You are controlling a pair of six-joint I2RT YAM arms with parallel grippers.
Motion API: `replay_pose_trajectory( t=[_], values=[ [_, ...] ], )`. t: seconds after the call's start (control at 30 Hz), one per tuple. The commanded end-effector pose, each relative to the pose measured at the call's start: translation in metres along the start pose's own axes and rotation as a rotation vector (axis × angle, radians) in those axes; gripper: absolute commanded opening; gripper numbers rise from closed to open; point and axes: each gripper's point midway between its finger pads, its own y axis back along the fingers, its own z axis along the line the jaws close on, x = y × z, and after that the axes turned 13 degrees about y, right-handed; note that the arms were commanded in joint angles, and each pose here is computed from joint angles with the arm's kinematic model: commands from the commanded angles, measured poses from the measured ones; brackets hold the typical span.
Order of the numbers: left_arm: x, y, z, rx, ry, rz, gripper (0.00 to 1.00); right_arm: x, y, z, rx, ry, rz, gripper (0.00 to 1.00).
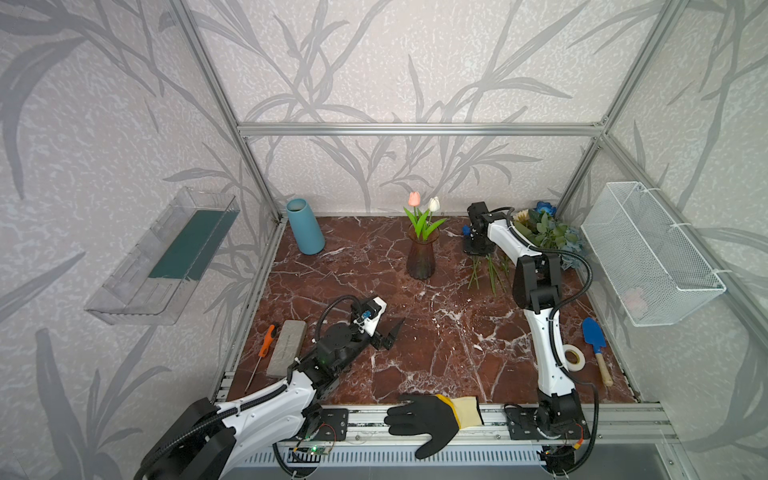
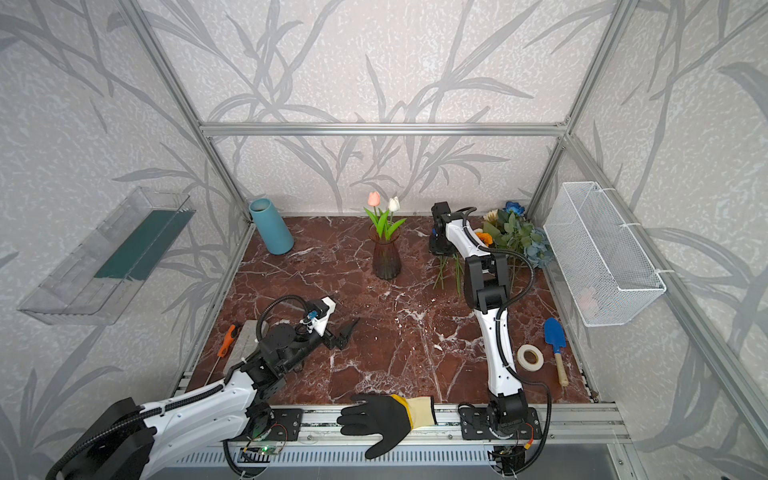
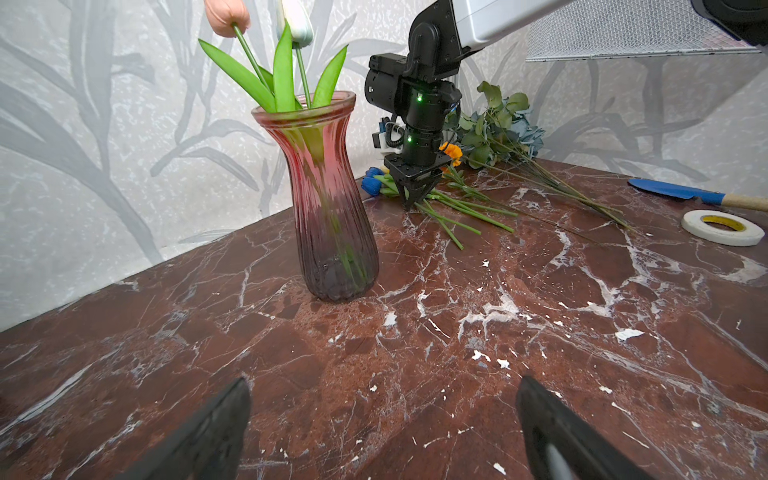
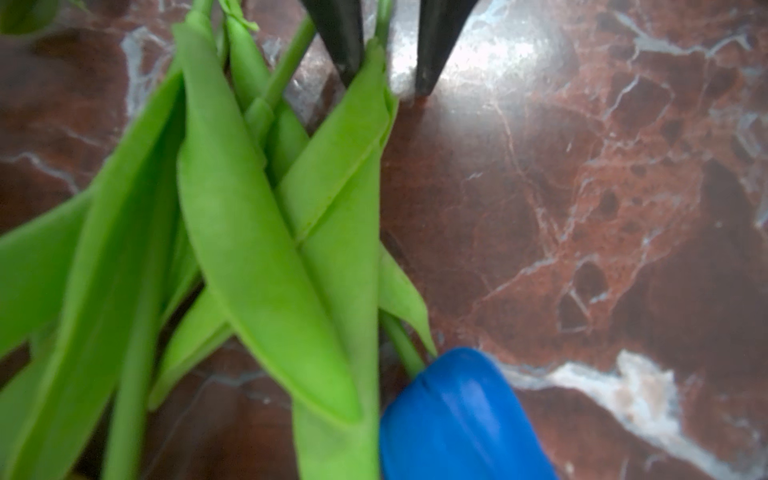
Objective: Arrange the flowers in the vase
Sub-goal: 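Lower the right gripper onto the blue tulip stems and close on them, then lift the blue tulip upright with the right gripper above the vase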
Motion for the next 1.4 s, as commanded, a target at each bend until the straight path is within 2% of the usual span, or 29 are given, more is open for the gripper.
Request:
replay_pose_trajectory(
  t=[0.0, 0.17, 0.43, 0.9, 1.03, 1.13, 1.37],
  values=[
    [-0.011, 0.001, -0.001, 0.002, -0.010, -0.029, 0.99, 0.013, -0.011, 0.002, 0.003, -0.003, 0.055, 0.17],
    [-0.011, 0.001, -0.002, 0.003, -0.010, -0.030, 0.99, 0.011, 0.000, 0.005, 0.000, -0.002, 0.031, 0.09],
    [-0.012, 0.001, -0.003, 0.009, -0.006, -0.031, 0.99, 0.011, 0.042, 0.012, -0.042, -0.003, -0.017, 0.00],
    [-0.009, -0.002, -0.003, 0.008, -0.004, -0.023, 0.99, 0.017, 0.132, 0.030, -0.190, 0.030, -0.165, 0.00],
    [-0.010, -0.001, -0.004, 0.014, -0.005, -0.031, 0.99, 0.002, 0.170, 0.053, -0.287, 0.091, -0.346, 0.00],
    [-0.013, 0.003, -0.003, 0.011, -0.005, -0.050, 0.99, -0.008, 0.211, 0.077, -0.372, 0.167, -0.542, 0.00],
    [-0.023, 0.016, -0.006, 0.027, -0.018, -0.122, 0.99, -0.006, 0.346, 0.121, -0.498, 0.340, -1.064, 0.00]
  ],
)
